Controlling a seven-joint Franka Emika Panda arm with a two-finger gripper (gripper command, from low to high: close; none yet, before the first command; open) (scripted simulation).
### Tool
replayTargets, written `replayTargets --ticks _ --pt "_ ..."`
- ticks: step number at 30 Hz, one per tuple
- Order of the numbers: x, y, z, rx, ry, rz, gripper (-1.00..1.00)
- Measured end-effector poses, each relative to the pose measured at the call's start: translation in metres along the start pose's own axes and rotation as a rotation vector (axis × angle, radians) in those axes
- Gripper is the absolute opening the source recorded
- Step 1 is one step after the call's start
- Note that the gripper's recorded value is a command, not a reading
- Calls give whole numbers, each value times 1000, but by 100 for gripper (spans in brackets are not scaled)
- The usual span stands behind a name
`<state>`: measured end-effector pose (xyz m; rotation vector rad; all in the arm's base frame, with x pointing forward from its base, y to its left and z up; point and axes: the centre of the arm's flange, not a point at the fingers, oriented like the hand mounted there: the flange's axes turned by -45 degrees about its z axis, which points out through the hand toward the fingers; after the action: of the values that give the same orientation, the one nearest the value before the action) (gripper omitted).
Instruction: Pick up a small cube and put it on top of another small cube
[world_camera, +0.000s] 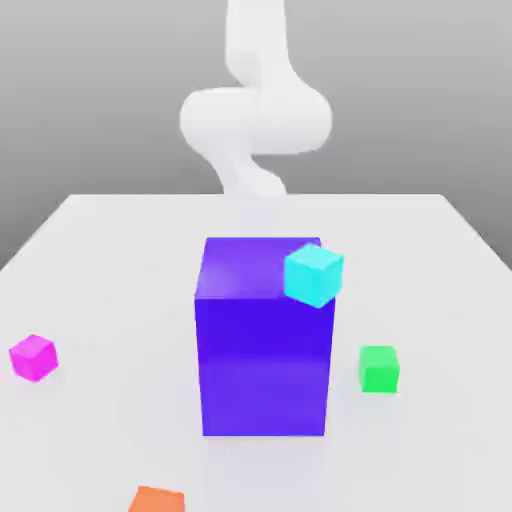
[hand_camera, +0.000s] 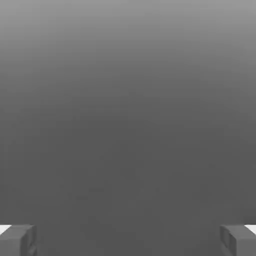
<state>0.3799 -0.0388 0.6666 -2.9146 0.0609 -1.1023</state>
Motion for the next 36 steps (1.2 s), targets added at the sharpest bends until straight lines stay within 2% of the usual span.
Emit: replayTargets --ticks 6,13,17,24,32,33,36 --pt "-42 99 122 -1 -176 92 0" --pt "-146 205 223 -39 -364 214 0" --pt "-226 258 255 -81 -471 287 0" --pt "-382 326 263 -183 -672 403 0" --pt "-437 336 301 -202 -701 410 0" --pt "-443 335 307 -200 -702 412 -100" --pt "-443 335 307 -200 -702 412 -100"
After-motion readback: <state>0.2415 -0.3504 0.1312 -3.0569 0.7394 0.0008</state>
